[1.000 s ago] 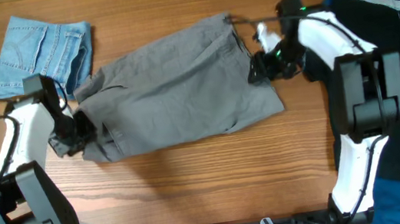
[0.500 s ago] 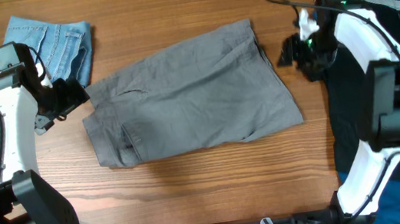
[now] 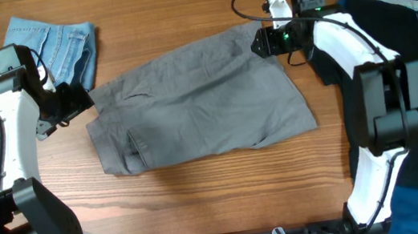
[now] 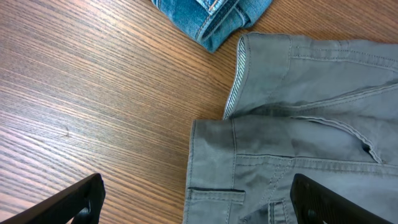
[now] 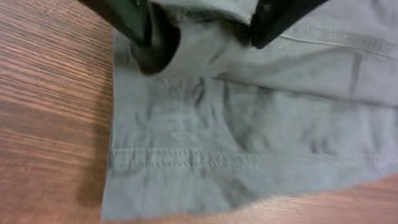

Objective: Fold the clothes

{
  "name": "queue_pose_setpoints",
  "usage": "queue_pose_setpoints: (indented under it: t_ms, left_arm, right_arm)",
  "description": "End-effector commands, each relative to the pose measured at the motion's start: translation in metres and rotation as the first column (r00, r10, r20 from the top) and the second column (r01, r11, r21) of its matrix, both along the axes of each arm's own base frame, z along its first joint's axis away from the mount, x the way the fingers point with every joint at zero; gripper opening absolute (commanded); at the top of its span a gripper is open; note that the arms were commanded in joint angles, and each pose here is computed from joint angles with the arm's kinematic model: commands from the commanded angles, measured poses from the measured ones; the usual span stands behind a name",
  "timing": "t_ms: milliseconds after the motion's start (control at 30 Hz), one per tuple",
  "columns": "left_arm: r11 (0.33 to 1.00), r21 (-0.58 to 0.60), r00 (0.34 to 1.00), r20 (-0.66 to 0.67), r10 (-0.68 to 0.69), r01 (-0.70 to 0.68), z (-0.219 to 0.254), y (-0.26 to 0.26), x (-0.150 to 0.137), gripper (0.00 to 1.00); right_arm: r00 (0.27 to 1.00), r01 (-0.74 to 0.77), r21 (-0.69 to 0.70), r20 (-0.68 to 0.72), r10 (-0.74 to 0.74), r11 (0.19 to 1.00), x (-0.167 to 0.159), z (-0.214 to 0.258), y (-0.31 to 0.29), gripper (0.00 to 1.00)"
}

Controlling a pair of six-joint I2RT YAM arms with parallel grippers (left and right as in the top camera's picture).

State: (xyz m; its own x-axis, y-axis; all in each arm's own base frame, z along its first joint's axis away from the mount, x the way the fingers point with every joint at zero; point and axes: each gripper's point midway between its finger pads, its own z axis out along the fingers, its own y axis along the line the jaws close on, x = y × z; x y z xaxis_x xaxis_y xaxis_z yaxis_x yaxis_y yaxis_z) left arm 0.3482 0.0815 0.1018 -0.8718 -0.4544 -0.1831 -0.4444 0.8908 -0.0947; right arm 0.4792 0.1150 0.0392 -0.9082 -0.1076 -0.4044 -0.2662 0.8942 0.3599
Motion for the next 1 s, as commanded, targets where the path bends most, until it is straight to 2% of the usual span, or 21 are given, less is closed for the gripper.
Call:
queue_pose_setpoints:
  t_ms: [0, 33, 67, 233, 267, 300, 433, 600, 767, 933, 967]
  left_arm:
    - [1.0, -0.006, 1.0, 0.003, -0.024, 0.024, 0.0, 0.0, 0.002, 0.96]
    - [0.999, -0.006, 0.999, -0.004, -0.037, 0.037, -0.002, 0.0, 0.001, 0.95]
    - [0.999, -0.008, 0.999, -0.012, -0.04, 0.04, -0.005, 0.0, 0.001, 0.95]
    - [0.999, -0.028, 0.996, -0.08, -0.046, 0.044, -0.028, -0.001, -0.002, 0.95]
    - [0.996, -0.055, 0.99, -0.125, -0.072, 0.065, -0.041, -0.005, -0.006, 0.93]
    - [0.995, -0.066, 0.988, -0.131, -0.077, 0.068, -0.044, -0.006, -0.007, 0.92]
    - [0.987, -0.098, 0.987, -0.094, -0.133, 0.123, -0.052, -0.011, 0.005, 0.87]
    - [0.97, -0.192, 0.989, 0.0, -0.15, 0.147, -0.057, -0.027, 0.027, 0.64]
    - [0.966, -0.206, 0.988, 0.031, -0.152, 0.155, -0.056, -0.03, 0.033, 0.49]
    - [0.961, -0.237, 0.988, -0.021, -0.153, 0.144, -0.062, -0.034, 0.022, 0.49]
    - [0.963, -0.233, 0.987, -0.055, -0.151, 0.134, -0.066, -0.033, 0.016, 0.66]
  right_arm:
    - [1.0, 0.01, -0.021, 0.012, -0.01, 1.0, 0.005, -0.001, -0.005, 0.13]
    - [1.0, 0.016, -0.02, 0.012, -0.016, 1.0, 0.005, -0.001, -0.007, 0.06]
    - [1.0, 0.021, -0.019, 0.011, -0.021, 1.0, 0.006, -0.001, -0.009, 0.04]
    - [0.996, 0.083, -0.008, -0.014, -0.083, 0.996, 0.005, 0.004, -0.022, 0.04]
    - [0.981, 0.193, -0.01, -0.031, -0.193, 0.981, 0.007, 0.014, -0.035, 0.04]
    - [0.976, 0.214, -0.003, -0.032, -0.214, 0.977, 0.007, 0.018, -0.037, 0.04]
    - [0.981, 0.195, 0.037, -0.007, -0.195, 0.98, 0.007, 0.037, -0.032, 0.04]
    - [0.974, 0.222, 0.003, -0.035, -0.222, 0.975, 0.001, 0.033, -0.038, 0.04]
    - [0.977, 0.21, -0.002, -0.032, -0.21, 0.978, 0.0, 0.032, -0.038, 0.04]
    - [0.977, 0.211, -0.002, -0.033, -0.211, 0.977, 0.0, 0.032, -0.038, 0.04]
    - [0.977, 0.211, -0.002, -0.034, -0.211, 0.978, 0.0, 0.032, -0.038, 0.04]
